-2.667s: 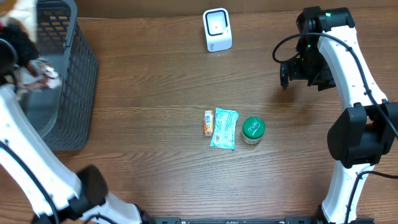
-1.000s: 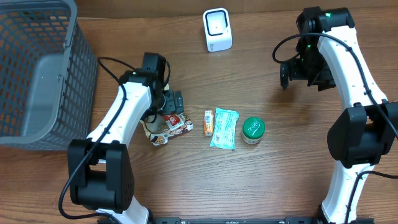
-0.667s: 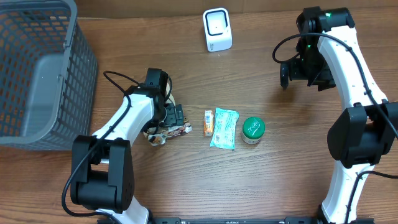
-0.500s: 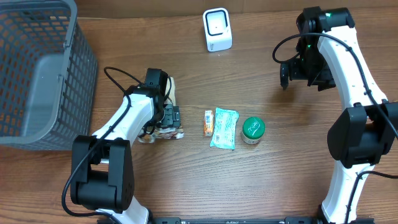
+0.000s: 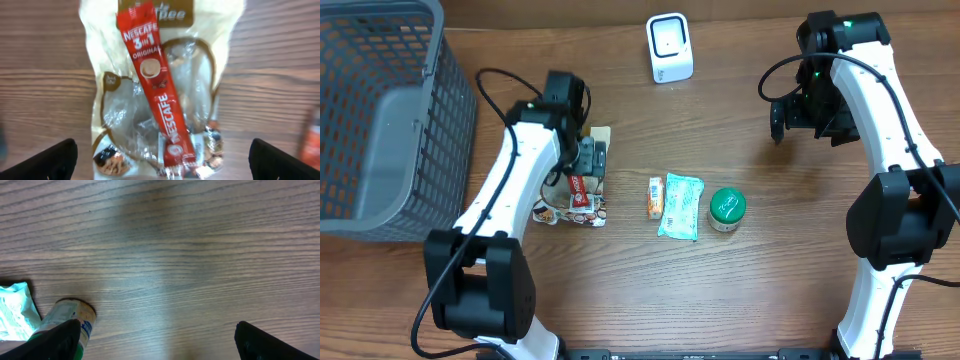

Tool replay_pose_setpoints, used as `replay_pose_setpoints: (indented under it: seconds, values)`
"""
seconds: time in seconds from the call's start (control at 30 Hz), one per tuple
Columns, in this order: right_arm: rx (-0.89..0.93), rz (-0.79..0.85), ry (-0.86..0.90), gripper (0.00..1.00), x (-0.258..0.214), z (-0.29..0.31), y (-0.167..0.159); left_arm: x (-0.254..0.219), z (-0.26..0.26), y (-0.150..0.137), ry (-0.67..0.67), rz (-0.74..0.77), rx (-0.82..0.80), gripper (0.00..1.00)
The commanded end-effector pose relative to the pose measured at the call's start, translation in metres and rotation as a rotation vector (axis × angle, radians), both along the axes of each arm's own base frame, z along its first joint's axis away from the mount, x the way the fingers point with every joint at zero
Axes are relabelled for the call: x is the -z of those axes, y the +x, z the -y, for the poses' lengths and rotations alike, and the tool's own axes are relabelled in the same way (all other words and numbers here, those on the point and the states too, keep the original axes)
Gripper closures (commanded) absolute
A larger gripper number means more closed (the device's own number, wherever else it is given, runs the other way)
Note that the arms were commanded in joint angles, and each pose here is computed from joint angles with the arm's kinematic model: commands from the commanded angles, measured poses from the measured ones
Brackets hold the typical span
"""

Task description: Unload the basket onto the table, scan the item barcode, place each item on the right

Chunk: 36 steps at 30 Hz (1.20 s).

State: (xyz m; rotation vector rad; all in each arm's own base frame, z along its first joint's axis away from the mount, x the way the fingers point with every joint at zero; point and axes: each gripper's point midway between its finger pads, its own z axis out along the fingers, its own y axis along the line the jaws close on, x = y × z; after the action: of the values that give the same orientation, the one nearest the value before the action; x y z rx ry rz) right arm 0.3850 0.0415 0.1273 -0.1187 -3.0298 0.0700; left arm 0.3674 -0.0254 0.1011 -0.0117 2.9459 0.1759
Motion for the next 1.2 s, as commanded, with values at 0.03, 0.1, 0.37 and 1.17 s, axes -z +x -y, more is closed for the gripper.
replay_pose_setpoints:
  seconds: [0.03, 0.1, 0.37, 1.17]
  values:
    - [-0.008, 0.043, 0.012, 0.0, -0.016, -0.001, -0.001, -0.051, 0.003, 0.016, -0.069, 0.113, -0.085, 0.0]
    - [-0.008, 0.043, 0.012, 0.0, -0.016, -0.001, -0.001, -0.06, -0.004, 0.023, -0.085, 0.146, -0.157, 0.0]
    - [-0.008, 0.043, 0.012, 0.0, -0.016, -0.001, -0.001, -0.062, -0.028, 0.026, -0.083, 0.164, -0.241, 0.0]
    - [0.021, 0.101, 0.27, 0.23, -0.025, -0.046, 0.013, -0.062, -0.029, 0.027, -0.084, 0.165, -0.243, 0.0]
